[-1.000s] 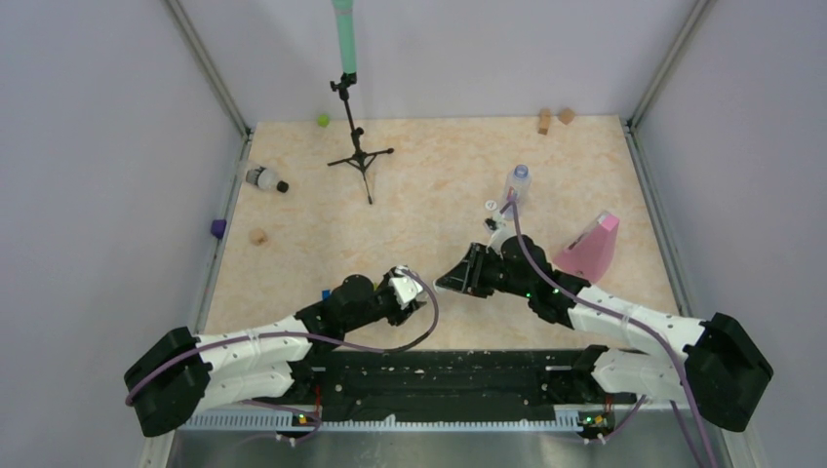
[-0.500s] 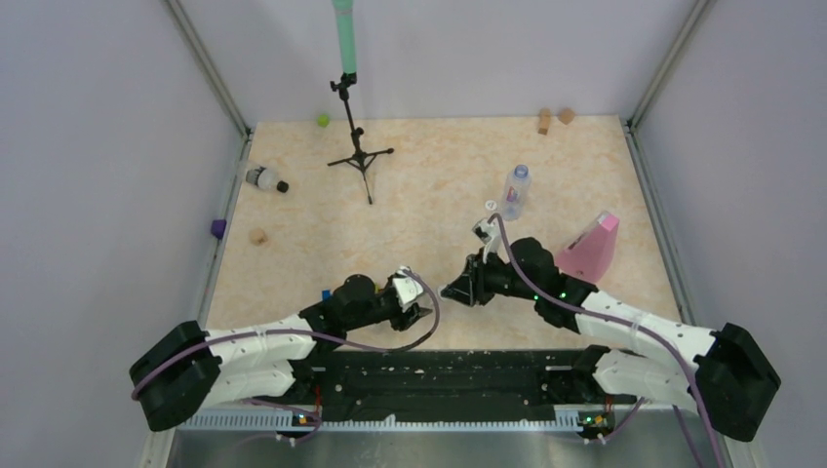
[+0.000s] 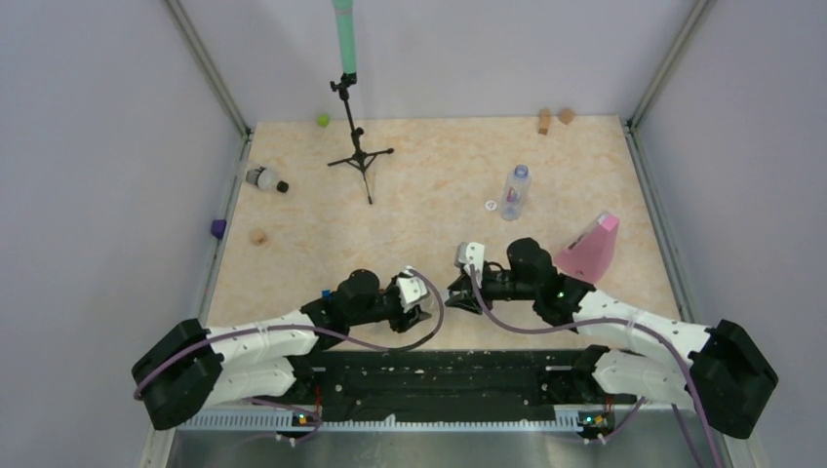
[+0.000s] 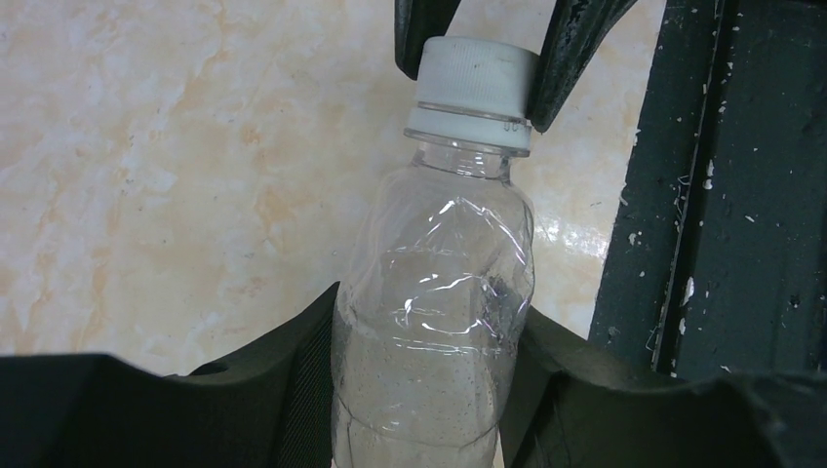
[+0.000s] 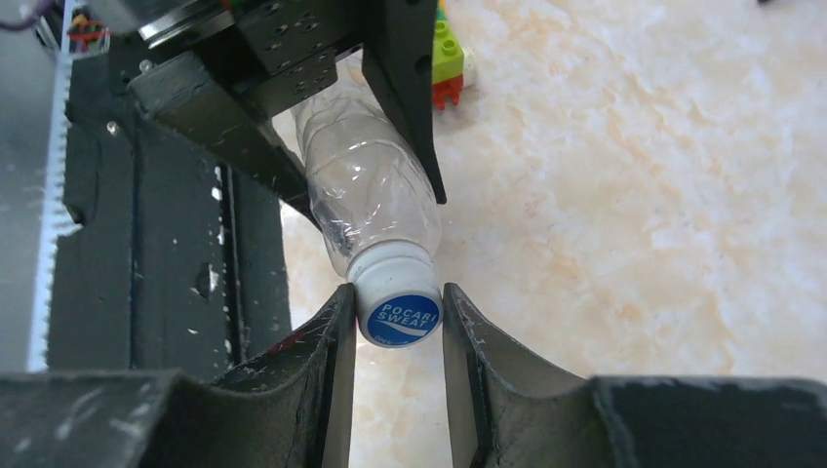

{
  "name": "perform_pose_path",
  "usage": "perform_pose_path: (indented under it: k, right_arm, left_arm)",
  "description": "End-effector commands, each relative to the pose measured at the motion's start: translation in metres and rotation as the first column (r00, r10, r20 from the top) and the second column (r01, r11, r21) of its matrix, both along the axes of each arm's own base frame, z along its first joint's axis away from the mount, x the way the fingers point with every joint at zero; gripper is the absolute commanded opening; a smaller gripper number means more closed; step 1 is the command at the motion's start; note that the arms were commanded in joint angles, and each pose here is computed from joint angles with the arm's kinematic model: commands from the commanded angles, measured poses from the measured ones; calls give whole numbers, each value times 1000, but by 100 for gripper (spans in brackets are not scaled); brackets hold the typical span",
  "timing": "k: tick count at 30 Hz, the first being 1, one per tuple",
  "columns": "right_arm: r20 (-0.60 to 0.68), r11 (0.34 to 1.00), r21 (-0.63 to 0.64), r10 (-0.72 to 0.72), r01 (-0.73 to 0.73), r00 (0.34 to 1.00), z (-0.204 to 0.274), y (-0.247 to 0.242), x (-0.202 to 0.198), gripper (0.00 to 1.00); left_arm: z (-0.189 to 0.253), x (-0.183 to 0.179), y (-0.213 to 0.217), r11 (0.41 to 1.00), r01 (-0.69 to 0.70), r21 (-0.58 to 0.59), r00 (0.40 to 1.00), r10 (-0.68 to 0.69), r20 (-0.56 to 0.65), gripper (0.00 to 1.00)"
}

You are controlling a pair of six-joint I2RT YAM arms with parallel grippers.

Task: Unscrew the bottle caps
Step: Unscrew the bottle cap from the plastic bottle.

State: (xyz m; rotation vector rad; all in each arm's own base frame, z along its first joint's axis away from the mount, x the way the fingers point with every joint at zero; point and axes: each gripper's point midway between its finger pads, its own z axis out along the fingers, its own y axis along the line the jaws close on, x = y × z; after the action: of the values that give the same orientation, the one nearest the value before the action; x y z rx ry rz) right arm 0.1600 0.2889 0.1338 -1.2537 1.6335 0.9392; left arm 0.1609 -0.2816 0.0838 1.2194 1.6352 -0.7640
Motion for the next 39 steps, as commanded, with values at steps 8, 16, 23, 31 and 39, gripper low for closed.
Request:
perform_pose_path:
  k: [8,16,23,31,39]
  right_arm:
    - [499,982,88,101,-166,860,43,11,10,0]
    - [394,965,251,-29,-77,919,64,7,7,51]
    - [385,926,373,-94,-62,918,87,-10,-8,68]
    - [-118,714,523,-480,465,869,113,-41,42,69]
    - [-631,594,151,-557,790,540,71,-39,48,69]
  left_arm:
    - [59,-10,-19,977,101,-187,989,-77,130,0]
    - [57,-4,-17,986,64,-156,993,-47,109,0]
    - [58,1,-14,987,27,-155,994,-11,108,0]
    - [59,11,-10,987,-35,-159,991,54,119,0]
    - [66,21,-2,974,-106,-200,980,136,143,0]
